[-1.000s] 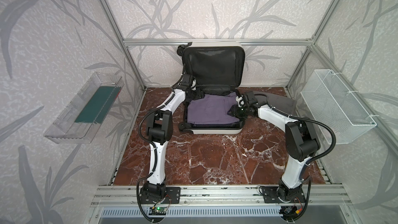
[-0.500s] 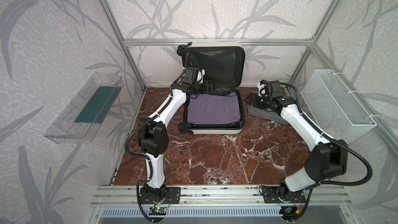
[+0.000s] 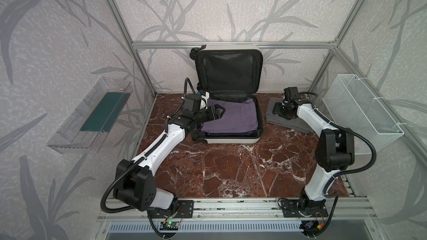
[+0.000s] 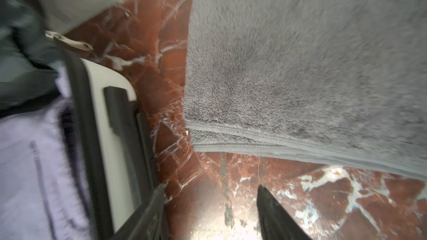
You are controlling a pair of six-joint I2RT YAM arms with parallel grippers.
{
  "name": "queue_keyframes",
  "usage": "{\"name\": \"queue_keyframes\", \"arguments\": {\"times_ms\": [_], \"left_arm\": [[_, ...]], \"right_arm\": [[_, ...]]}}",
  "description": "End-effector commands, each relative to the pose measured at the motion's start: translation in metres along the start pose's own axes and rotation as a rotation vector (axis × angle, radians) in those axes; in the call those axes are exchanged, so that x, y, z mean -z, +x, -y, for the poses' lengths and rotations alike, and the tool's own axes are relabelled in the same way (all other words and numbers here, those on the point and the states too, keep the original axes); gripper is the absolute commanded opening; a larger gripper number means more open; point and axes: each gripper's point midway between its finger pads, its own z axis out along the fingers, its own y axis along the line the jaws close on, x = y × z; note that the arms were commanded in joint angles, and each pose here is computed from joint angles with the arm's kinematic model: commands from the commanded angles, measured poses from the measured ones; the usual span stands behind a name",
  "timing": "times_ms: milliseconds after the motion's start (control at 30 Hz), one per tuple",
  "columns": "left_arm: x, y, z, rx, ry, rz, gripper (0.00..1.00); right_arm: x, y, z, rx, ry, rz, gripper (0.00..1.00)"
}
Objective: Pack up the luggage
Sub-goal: 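Move the right gripper to the grey towel while the left gripper withdraws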
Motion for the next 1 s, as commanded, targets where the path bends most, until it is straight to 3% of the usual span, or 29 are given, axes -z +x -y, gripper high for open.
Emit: {"name": "queue_keyframes", "arguments": {"times_ms": [0, 267, 567, 833, 967], "left_arm": [[0.009, 0.002, -0.005, -0.012, -0.018, 0.042, 0.85], [0.015, 0.015, -0.007, 0.003, -0.01, 0.02, 0.85], [0.013, 0.011, -0.001, -0.006, -0.001, 0.001, 0.86], [0.016, 0.009, 0.005, 0.0, 0.021, 0.011, 0.85], [0.02, 0.008, 0.008, -0.004, 0.027, 0.015, 0.86]], "right_arm": [[-0.009, -0.015, 0.001, 0.02, 0.049, -0.006, 0.64], [-0.057, -0.038, 0.028, 0.002, 0.209, -0.091, 0.64], [-0.08, -0.037, 0.079, -0.042, 0.427, -0.195, 0.65], [-0.089, -0.004, 0.085, -0.092, 0.371, -0.345, 0.63], [-0.081, 0.013, 0.088, -0.101, 0.363, -0.358, 0.63]]}}
